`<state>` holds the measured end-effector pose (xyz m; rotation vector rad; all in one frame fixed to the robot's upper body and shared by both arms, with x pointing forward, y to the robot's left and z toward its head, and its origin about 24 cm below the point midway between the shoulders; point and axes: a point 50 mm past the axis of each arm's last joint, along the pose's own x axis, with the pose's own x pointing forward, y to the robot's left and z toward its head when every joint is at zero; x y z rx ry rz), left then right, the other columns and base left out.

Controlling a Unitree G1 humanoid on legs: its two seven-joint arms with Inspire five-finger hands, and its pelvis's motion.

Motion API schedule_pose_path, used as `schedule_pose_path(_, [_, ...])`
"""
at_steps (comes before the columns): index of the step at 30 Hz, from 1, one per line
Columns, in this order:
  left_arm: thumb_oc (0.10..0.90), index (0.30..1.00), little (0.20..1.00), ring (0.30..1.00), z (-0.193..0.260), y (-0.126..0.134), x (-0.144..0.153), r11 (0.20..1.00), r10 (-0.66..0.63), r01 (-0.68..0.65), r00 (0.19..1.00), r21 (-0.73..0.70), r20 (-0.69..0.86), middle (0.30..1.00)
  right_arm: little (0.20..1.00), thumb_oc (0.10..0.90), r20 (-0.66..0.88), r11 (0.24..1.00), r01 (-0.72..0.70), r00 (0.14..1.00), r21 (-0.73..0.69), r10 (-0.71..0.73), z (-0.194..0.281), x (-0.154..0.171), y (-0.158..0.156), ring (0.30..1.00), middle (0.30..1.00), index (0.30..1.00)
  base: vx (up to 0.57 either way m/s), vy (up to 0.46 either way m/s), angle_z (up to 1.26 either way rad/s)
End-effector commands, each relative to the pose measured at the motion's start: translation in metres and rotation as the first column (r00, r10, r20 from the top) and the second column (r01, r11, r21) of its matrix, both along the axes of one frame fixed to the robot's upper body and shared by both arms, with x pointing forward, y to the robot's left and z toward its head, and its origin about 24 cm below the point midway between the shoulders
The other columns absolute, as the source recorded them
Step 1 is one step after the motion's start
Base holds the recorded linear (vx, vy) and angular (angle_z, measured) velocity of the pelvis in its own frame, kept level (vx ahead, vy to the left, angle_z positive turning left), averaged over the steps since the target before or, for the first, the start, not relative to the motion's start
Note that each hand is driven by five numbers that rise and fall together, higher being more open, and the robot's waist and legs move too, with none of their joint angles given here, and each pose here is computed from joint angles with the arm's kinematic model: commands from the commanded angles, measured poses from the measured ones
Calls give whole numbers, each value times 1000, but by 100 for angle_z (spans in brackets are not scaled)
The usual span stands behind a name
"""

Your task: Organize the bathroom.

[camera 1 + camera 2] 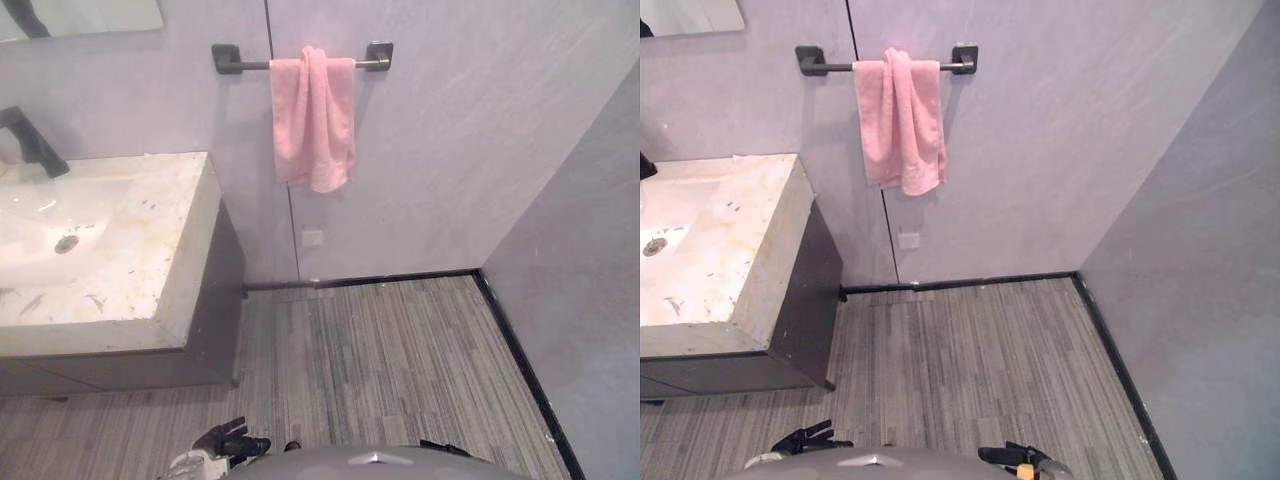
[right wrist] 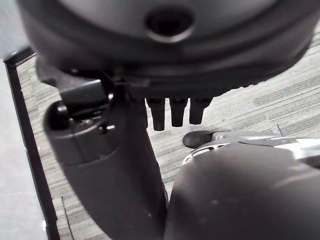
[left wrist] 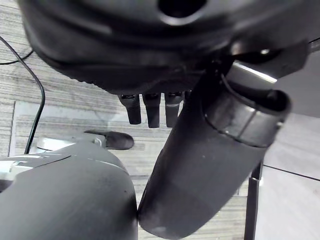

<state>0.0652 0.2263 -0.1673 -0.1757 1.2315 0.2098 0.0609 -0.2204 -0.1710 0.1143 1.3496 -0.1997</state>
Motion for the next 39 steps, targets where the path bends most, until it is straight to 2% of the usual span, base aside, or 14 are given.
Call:
schedule_pose_path(1, [800,900,900,900,-1,-1,1,999,19,-19,1000,33,-15,900,900,800,100,994,-94,990,-61,100,4,11,-6,900,900,900,28,-88,1])
schedule_pose_path(4, [800,900,900,900,4,0,17,999,-19,17,997,32,80,900,900,800,257,987,-113,956,-111,139,14,43,-8,900,900,900,18,-102,1])
schedule_pose_path(6, [800,900,900,900,12,8,37,999,42,-46,977,14,208,900,900,800,381,968,-185,893,-172,239,29,75,-10,900,900,900,-70,-125,-8])
schedule_pose_path(8, [800,900,900,900,23,15,55,996,82,-91,948,13,308,900,900,800,480,965,-169,841,-202,248,44,98,-13,900,900,900,-61,-98,-24])
schedule_pose_path(11, [800,900,900,900,45,26,86,991,98,-127,875,30,474,900,900,800,624,959,-121,737,-256,260,72,127,-17,900,900,900,89,-2,-13])
schedule_pose_path(14, [800,900,900,900,80,22,125,990,55,-124,763,63,644,900,900,800,768,962,-22,597,-272,231,107,155,-9,900,900,900,235,99,22])
schedule_pose_path(16, [800,900,900,900,97,15,141,993,28,-101,689,57,724,900,900,800,821,961,14,524,-276,228,120,156,-6,900,900,900,324,105,56])
schedule_pose_path(18, [800,900,900,900,110,7,152,996,1,-68,648,56,761,900,900,800,837,964,29,502,-266,216,123,153,-5,900,900,900,296,73,77])
schedule_pose_path(20, [800,900,900,900,134,-4,165,993,-92,-3,577,115,811,900,900,800,855,967,34,477,-251,205,125,150,0,900,900,900,290,108,45])
schedule_pose_path(24, [800,900,900,900,157,-11,171,993,-116,34,504,115,856,900,900,800,846,974,25,502,-225,182,117,141,7,900,900,900,336,192,-14])
schedule_pose_path(25, [800,900,900,900,166,-13,174,984,-176,67,464,163,868,900,900,800,835,975,11,520,-221,183,113,137,12,900,900,900,255,215,-36])
schedule_pose_path(34, [800,900,900,900,185,-43,188,932,-309,300,360,205,880,900,900,800,834,969,161,547,-186,69,108,130,5,900,900,900,158,99,27])
schedule_pose_path(38, [800,900,900,900,188,-45,185,917,-333,330,323,225,886,900,900,800,870,968,171,487,-183,78,121,138,11,900,900,900,72,-83,-6])
schedule_pose_path(39, [800,900,900,900,188,-45,181,920,-322,329,325,213,889,900,900,800,891,966,164,440,-202,111,131,144,12,900,900,900,96,-76,-21])
